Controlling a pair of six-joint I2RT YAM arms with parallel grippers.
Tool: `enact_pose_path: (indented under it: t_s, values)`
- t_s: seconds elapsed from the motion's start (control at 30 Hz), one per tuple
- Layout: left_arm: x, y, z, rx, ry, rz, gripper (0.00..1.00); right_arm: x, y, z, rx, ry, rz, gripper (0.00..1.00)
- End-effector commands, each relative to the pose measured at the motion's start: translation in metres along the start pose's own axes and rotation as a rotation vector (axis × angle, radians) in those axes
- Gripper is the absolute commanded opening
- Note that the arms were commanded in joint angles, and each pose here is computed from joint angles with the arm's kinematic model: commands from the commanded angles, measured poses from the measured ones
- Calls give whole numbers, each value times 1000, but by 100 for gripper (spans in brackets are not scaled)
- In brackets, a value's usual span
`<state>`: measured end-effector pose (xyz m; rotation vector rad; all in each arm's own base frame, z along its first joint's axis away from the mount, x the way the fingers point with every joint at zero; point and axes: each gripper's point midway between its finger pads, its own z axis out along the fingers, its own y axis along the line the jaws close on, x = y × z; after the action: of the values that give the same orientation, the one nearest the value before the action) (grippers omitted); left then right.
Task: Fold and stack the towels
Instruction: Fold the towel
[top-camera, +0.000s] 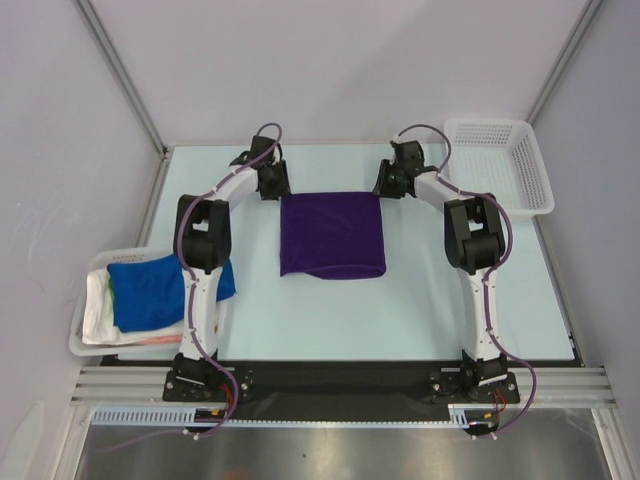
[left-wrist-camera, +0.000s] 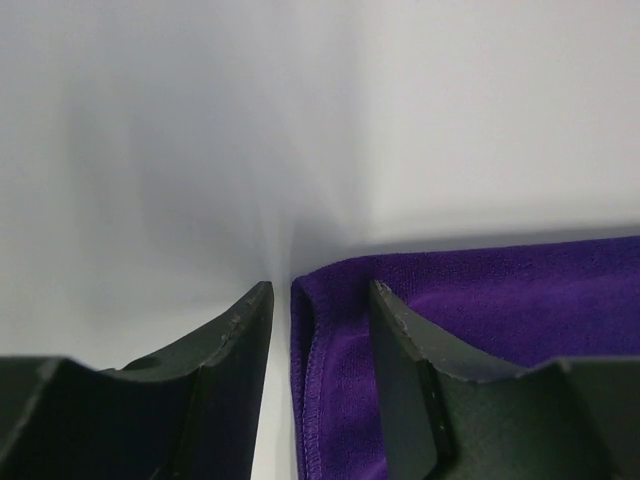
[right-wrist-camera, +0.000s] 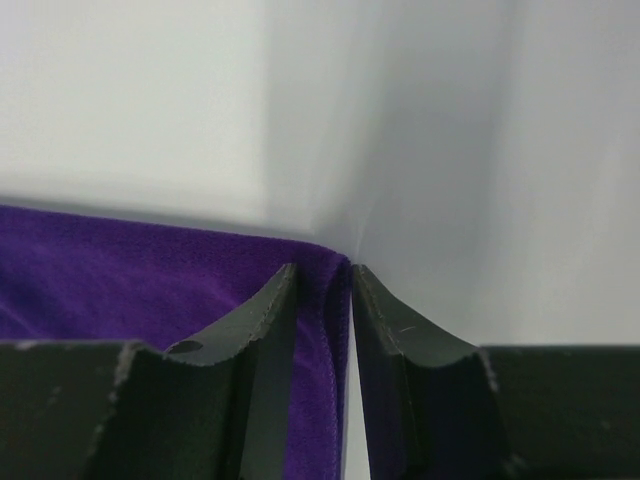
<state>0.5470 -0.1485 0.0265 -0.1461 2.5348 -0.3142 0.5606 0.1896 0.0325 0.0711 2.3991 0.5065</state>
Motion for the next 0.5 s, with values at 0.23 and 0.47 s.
enact_pose_path:
  t_s: [0.23,0.47]
  values:
    - [-2,-1,-16,26,-8,24,51,-1,-2,-1,47,-3,-57,36]
    - [-13,-13,-41,128,-68,-1,61,-13,4,-15,10,-55,-53,40]
